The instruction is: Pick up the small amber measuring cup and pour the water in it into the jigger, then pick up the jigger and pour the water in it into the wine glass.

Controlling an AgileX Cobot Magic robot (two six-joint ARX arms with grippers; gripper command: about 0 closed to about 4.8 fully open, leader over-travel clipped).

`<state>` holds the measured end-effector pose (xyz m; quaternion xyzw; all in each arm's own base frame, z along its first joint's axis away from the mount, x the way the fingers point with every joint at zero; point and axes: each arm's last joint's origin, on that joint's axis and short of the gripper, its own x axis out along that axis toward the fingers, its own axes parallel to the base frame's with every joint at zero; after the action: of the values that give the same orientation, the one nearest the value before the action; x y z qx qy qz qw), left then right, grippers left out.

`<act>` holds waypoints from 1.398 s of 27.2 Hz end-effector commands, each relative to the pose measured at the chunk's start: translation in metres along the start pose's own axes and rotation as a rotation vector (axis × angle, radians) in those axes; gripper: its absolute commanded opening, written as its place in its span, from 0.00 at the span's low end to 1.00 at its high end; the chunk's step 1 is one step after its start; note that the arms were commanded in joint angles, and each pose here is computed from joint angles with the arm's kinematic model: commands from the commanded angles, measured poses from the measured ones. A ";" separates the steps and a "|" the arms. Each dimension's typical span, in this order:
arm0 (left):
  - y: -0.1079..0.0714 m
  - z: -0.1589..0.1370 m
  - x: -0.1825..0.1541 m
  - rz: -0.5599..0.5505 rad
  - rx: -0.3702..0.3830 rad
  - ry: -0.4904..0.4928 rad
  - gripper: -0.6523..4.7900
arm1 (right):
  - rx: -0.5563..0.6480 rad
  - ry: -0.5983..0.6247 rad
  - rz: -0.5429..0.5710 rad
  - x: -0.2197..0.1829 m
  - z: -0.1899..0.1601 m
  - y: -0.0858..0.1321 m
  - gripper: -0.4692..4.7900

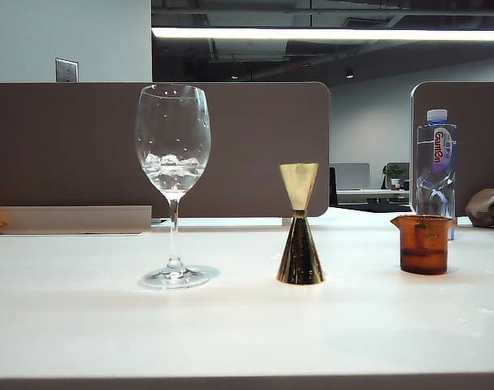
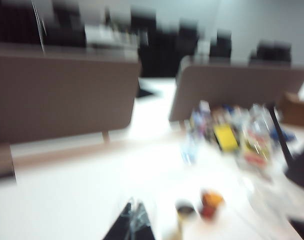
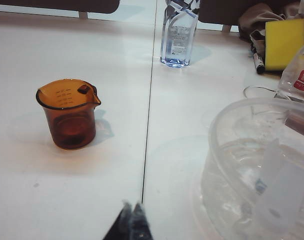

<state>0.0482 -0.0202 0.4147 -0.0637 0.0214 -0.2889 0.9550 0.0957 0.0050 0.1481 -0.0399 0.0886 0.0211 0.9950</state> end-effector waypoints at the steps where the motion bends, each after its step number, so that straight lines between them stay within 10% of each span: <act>1: -0.011 0.006 -0.021 0.013 -0.086 0.175 0.12 | 0.001 0.005 -0.001 0.001 -0.002 0.000 0.08; 12: -0.064 0.024 -0.131 -0.043 -0.044 0.205 0.12 | 0.001 0.005 -0.001 0.001 -0.002 0.000 0.08; 28: -0.045 0.020 -0.171 -0.366 0.073 0.161 0.12 | 0.001 0.005 0.000 0.001 -0.002 0.000 0.08; 38: -0.044 0.020 -0.170 -0.347 0.079 0.161 0.12 | 0.001 0.004 0.000 0.001 -0.002 0.000 0.08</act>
<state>-0.1155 0.0401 0.4409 -0.0084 0.0748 -0.4517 0.8890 0.0957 0.0050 0.1481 -0.0399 0.0886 0.0211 0.9950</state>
